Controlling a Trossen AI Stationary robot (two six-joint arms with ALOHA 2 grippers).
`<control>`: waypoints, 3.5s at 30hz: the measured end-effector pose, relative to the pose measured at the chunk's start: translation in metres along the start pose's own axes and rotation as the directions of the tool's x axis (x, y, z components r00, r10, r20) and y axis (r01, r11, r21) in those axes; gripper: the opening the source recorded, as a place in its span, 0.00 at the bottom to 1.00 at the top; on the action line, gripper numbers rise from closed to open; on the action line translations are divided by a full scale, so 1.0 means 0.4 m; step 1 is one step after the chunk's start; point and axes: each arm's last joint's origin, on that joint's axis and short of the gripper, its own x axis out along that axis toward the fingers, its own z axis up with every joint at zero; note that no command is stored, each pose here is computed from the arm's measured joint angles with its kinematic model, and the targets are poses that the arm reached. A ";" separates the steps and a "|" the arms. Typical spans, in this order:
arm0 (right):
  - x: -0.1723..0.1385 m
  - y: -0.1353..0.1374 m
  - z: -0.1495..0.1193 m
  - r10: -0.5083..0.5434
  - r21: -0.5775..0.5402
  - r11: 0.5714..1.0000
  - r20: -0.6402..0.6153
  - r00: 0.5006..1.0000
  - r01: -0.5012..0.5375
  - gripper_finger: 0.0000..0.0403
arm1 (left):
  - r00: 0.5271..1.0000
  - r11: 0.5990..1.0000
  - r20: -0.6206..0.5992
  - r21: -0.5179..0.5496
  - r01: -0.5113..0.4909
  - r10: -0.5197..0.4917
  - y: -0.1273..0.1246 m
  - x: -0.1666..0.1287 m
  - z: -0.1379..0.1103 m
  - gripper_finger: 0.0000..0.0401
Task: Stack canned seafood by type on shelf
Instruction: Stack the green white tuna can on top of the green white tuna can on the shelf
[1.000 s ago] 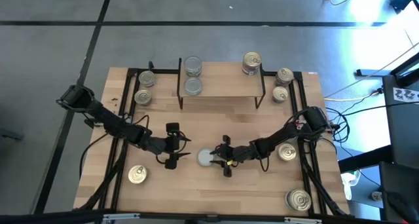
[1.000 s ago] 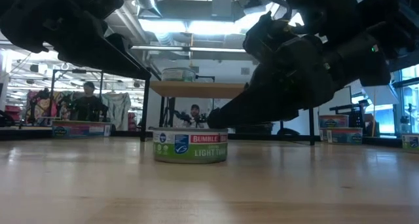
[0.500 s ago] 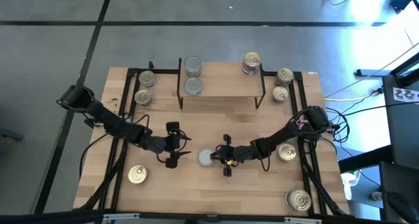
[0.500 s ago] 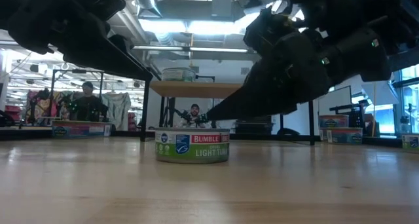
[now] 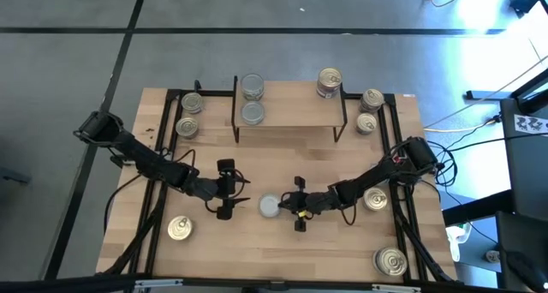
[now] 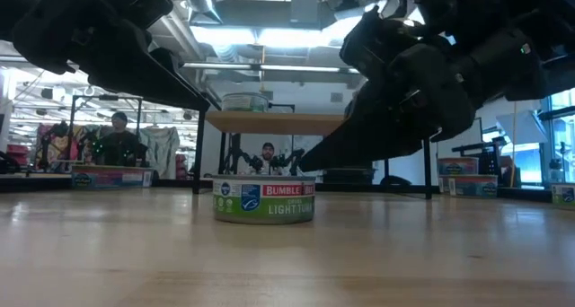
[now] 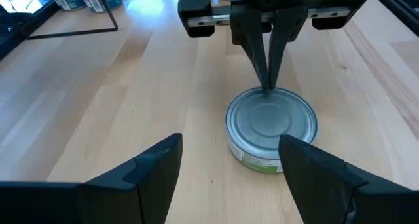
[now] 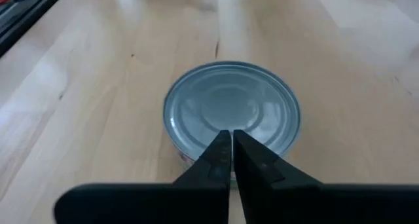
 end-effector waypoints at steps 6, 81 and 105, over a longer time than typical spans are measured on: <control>-0.004 -0.005 -0.016 -0.011 -0.008 1.000 -0.034 0.999 0.011 0.04 | 1.000 1.000 0.000 -0.001 0.000 0.000 0.000 0.000 0.000 0.63; -0.021 -0.020 -0.054 -0.024 0.005 1.000 -0.013 1.000 0.024 0.04 | 0.987 0.641 -0.159 0.758 0.123 -0.002 -0.128 0.223 0.024 0.33; -0.073 -0.032 -0.017 -0.091 0.069 0.993 -0.086 0.992 0.097 0.04 | 0.930 0.809 0.075 0.472 -0.350 0.359 -0.045 -0.014 0.212 0.37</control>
